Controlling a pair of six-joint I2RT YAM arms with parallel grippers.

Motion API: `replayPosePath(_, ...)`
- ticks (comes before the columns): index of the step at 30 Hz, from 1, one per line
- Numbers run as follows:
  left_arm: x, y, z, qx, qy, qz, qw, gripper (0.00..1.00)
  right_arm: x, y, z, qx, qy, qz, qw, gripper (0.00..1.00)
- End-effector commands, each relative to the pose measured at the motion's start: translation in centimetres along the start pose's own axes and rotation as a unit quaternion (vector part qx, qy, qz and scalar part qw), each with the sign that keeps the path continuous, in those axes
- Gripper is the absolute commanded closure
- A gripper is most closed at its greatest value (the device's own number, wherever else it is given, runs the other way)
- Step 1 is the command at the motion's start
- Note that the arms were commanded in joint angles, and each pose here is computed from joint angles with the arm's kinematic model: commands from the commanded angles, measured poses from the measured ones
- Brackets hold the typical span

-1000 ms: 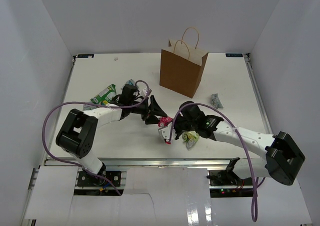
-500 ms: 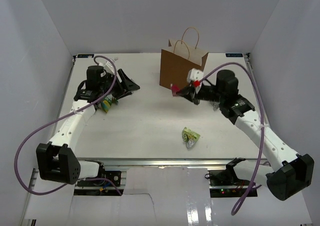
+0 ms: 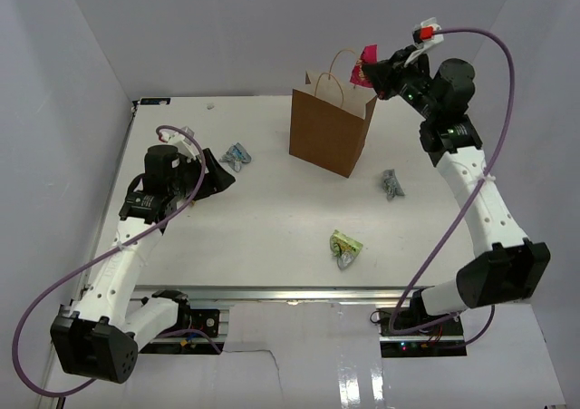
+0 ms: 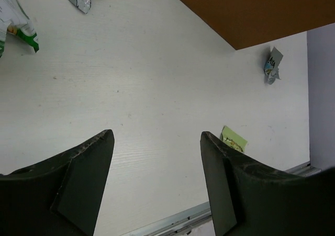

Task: Place the snacks into the paper bag

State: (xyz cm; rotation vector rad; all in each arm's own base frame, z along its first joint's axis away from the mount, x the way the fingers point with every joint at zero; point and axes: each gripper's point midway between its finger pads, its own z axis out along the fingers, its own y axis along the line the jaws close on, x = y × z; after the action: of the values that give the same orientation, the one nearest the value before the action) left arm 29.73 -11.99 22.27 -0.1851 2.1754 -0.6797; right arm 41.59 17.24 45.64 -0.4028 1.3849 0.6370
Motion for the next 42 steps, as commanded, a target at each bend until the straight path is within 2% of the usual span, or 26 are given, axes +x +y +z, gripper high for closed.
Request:
replayPosePath(1, -0.1, 0.7, -0.8, -0.017, -0.012, 0.017, 1.000, 0.23, 2.7, -1.4, 2.4, -0.005, 0.020, -0.002, 1.000, 0.92)
replayPosePath(4, 0.4, 0.8, -1.1, -0.018, -0.008, 0.016, 1.000, 0.23, 4.7, -3.2, 3.6, 0.009, 0.036, -0.028, 0.999, 0.90)
replayPosePath(7, 1.2, 0.9, -1.1, -0.015, -0.001, 0.010, 1.000, 0.23, 7.1, -3.2, 4.3, -0.017, 0.062, -0.043, 0.997, 0.79)
replayPosePath(8, 1.4, 1.0, -1.1, -0.015, 0.002, 0.008, 1.000, 0.23, 7.9, -3.0, 4.1, -0.029, 0.074, -0.050, 0.996, 0.67)
replayPosePath(10, 1.8, 1.1, -1.0, -0.016, 0.005, 0.000, 1.000, 0.23, 8.7, -2.4, 3.9, -0.053, 0.086, -0.069, 0.993, 0.52)
replayPosePath(11, 2.0, 1.2, -0.9, -0.017, 0.008, -0.003, 1.000, 0.23, 8.7, -1.7, 3.5, -0.073, 0.087, -0.085, 0.990, 0.38)
replayPosePath(14, 2.2, 1.7, -0.7, -0.028, 0.010, -0.011, 0.999, 0.23, 7.8, -1.0, 1.9, -0.089, 0.088, -0.111, 0.986, 0.21)
replayPosePath(15, 2.1, 2.0, -0.6, -0.036, 0.008, -0.013, 0.999, 0.23, 7.8, -0.8, 1.3, -0.097, 0.095, -0.115, 0.984, 0.18)
replayPosePath(17, 2.0, 2.6, -0.6, -0.057, 0.010, -0.017, 0.998, 0.23, 6.5, -1.0, -0.7, -0.111, 0.091, -0.108, 0.984, 0.16)
replayPosePath(19, 1.8, 3.9, -0.5, -0.093, 0.003, -0.021, 0.995, 0.23, 7.2, -1.1, -2.9, -0.103, 0.119, -0.082, 0.984, 0.16)
replayPosePath(24, 2.0, 6.8, -0.6, -0.174, -0.001, -0.035, 0.984, 0.21, 15.3, -4.9, -8.2, 0.003, 0.250, -0.041, 0.967, 0.17)
replayPosePath(26, 2.4, 7.0, -0.2, -0.176, 0.008, -0.037, 0.984, 0.22, 18.7, -7.3, -10.5, 0.088, 0.309, -0.017, 0.947, 0.16)
replayPosePath(28, 2.5, 7.0, 0.0, -0.174, 0.012, -0.041, 0.984, 0.21, 22.8, -9.7, -13.0, 0.185, 0.365, 0.026, 0.912, 0.04)
replayPosePath(31, 2.8, 6.9, 0.4, -0.169, 0.020, -0.044, 0.984, 0.22, 26.9, -11.8, -15.2, 0.260, 0.413, 0.054, 0.871, 0.09)
replayPosePath(33, 2.7, 6.8, 0.6, -0.168, 0.019, -0.045, 0.985, 0.22, 28.9, -12.3, -15.7, 0.271, 0.431, 0.059, 0.859, 0.09)
replayPosePath(35, 2.7, 6.9, 0.6, -0.168, 0.018, -0.046, 0.985, 0.22, 29.6, -12.7, -15.3, 0.274, 0.428, 0.057, 0.859, 0.05)
replayPosePath(36, 2.7, 6.9, 0.5, -0.168, 0.017, -0.046, 0.985, 0.22, 30.5, -13.4, -15.5, 0.286, 0.436, 0.051, 0.851, 0.02)
replayPosePath(39, 3.2, 6.7, 0.2, -0.160, 0.018, -0.053, 0.985, 0.22, 32.5, -14.5, -15.5, 0.297, 0.455, 0.044, 0.838, 0.06)
replayPosePath(42, 4.1, 6.6, 0.1, -0.153, 0.026, -0.062, 0.986, 0.22, 34.7, -14.4, -15.4, 0.281, 0.480, 0.055, 0.829, 0.17)
